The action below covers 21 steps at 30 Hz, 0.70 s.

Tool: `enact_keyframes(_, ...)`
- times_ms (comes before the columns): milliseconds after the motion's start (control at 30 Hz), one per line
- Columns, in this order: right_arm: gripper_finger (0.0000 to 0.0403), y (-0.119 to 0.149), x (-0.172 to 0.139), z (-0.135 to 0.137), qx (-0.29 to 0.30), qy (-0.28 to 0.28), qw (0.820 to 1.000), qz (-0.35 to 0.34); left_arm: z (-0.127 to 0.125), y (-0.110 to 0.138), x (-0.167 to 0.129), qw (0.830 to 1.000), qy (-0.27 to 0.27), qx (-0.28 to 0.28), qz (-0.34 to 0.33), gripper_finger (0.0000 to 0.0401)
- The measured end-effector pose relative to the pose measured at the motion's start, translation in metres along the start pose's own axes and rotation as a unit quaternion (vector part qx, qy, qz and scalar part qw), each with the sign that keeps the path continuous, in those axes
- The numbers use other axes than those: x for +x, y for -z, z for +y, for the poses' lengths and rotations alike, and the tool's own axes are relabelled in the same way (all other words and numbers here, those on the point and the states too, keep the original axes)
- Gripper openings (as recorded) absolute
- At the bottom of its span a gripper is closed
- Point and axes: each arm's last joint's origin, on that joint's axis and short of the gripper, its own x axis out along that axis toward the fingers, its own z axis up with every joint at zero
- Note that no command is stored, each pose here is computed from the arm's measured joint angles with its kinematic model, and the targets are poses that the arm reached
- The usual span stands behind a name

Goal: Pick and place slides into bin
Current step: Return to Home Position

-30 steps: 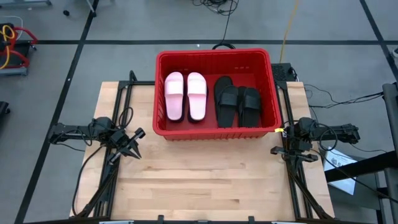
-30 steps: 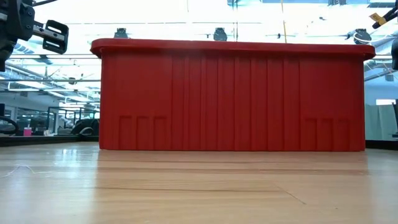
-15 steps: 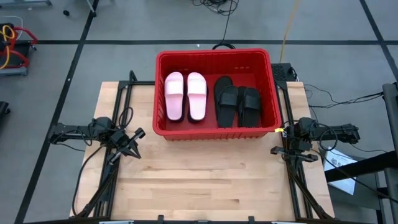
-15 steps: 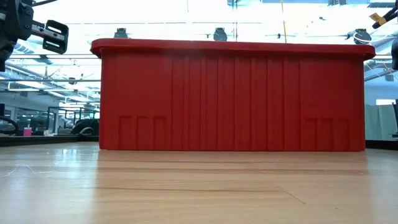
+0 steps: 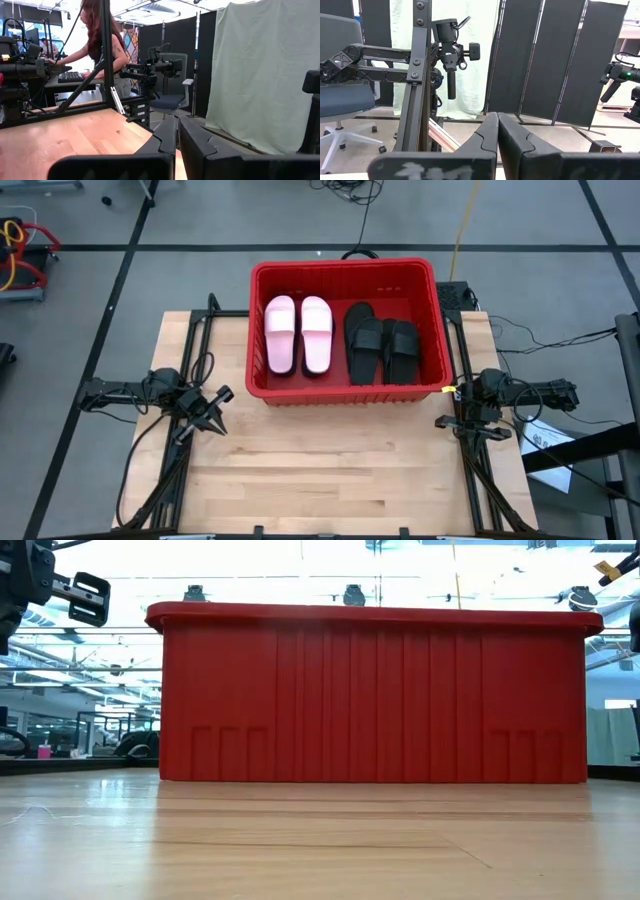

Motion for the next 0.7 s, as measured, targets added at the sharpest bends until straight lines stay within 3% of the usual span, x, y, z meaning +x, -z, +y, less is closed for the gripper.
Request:
enact_keyframes(200,0.0000,0.0000,0.0000,0.0000,0.000,0.000,1.000,0.000,0.0000,0.0000,0.0000,1.000,0.000,0.000,0.000,0.0001)
enact_keyframes(700,0.0000,0.0000,0.0000,0.0000,0.000,0.000,1.000,0.000,0.0000,0.0000,0.0000,1.000,0.000,0.000,0.000,0.0025)
